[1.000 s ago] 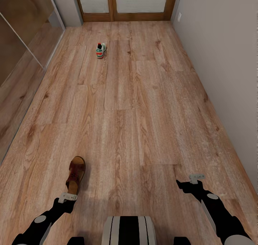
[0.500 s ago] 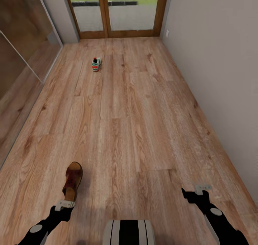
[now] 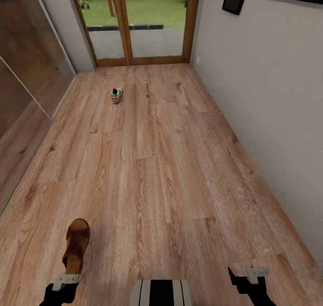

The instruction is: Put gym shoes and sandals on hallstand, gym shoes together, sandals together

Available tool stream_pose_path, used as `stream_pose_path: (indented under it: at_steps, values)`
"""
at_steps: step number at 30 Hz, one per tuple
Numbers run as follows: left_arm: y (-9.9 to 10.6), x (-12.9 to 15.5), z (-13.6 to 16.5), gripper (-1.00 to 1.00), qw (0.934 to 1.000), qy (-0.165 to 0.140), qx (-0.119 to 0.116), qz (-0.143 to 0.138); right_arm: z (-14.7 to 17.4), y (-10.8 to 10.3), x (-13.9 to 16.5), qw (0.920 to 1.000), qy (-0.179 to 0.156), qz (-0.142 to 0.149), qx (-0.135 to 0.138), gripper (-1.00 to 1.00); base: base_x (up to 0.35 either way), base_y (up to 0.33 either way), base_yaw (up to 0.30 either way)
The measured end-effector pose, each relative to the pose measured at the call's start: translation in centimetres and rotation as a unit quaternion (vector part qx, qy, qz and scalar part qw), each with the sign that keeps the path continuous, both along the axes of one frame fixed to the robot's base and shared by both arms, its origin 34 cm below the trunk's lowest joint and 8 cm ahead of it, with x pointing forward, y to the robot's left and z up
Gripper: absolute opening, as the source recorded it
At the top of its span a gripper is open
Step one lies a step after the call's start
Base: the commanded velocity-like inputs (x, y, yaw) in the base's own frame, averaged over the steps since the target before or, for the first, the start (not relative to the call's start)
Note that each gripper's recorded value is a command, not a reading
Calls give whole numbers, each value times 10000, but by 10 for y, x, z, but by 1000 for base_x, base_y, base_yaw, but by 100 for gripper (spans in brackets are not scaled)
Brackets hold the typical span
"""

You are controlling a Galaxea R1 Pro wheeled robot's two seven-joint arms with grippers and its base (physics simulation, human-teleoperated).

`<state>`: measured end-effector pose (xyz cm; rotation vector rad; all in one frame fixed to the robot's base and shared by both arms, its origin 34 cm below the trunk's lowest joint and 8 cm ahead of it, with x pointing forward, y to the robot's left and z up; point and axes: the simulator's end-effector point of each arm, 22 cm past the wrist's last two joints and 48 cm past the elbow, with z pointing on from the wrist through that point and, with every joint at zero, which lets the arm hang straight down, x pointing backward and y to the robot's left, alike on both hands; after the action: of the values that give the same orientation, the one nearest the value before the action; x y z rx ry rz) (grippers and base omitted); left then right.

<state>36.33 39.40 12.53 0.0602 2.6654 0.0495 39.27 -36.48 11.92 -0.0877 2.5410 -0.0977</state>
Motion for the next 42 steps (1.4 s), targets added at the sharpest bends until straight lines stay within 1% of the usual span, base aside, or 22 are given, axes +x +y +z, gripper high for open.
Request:
stream_pose_path:
  at_steps: [1,2,3,4,6,10,12,13,16,18,19,24,30,37,42]
  values:
    - [7,-9,2,-100,9999,9,92,104,1,3,-11,10000,-18,1,28,100,0,0,-41]
    - [10,-12,4,-100,9998,-30,141,145,2,5,-16,10000,-43,-4,45,100,0,0,-26]
    - [14,-13,8,-100,9996,-101,187,179,4,6,-18,9999,-95,-3,56,100,0,0,-11]
    - [20,-15,13,-100,9990,-249,264,273,8,8,-17,9998,-210,6,63,100,0,0,-7]
    - [25,-15,19,-100,9979,-386,310,415,15,9,-12,9993,-367,18,67,100,0,0,-4]
    - [26,-11,26,-100,9965,-540,316,560,24,13,-2,9983,-581,35,87,100,0,0,-1]
    - [24,-10,28,-100,9962,-580,293,580,28,14,3,9978,-651,35,93,100,0,0,0]
    - [18,-15,26,-100,9966,-533,238,585,30,15,5,9976,-684,37,102,100,0,0,0]
    - [16,-11,30,-100,9961,-593,209,616,36,15,11,9970,-770,35,105,100,0,0,0]
    - [12,-6,32,-100,9958,-653,178,617,40,16,15,9965,-827,35,107,100,0,0,0]
    - [6,-4,32,-100,9957,-675,134,614,41,16,17,9963,-855,35,107,100,0,0,0]
    - [-2,6,39,-100,9946,-815,66,645,50,16,23,9954,-949,29,113,100,0,0,0]
    - [-3,14,48,-100,9932,-952,50,670,58,18,27,9946,-1031,27,131,100,0,0,0]
    - [-3,17,51,-100,9928,-1004,45,658,58,34,29,9941,-1060,24,245,100,0,0,0]
    - [-2,20,53,-100,9923,-1053,48,653,61,36,31,9936,-1094,23,263,100,0,0,0]
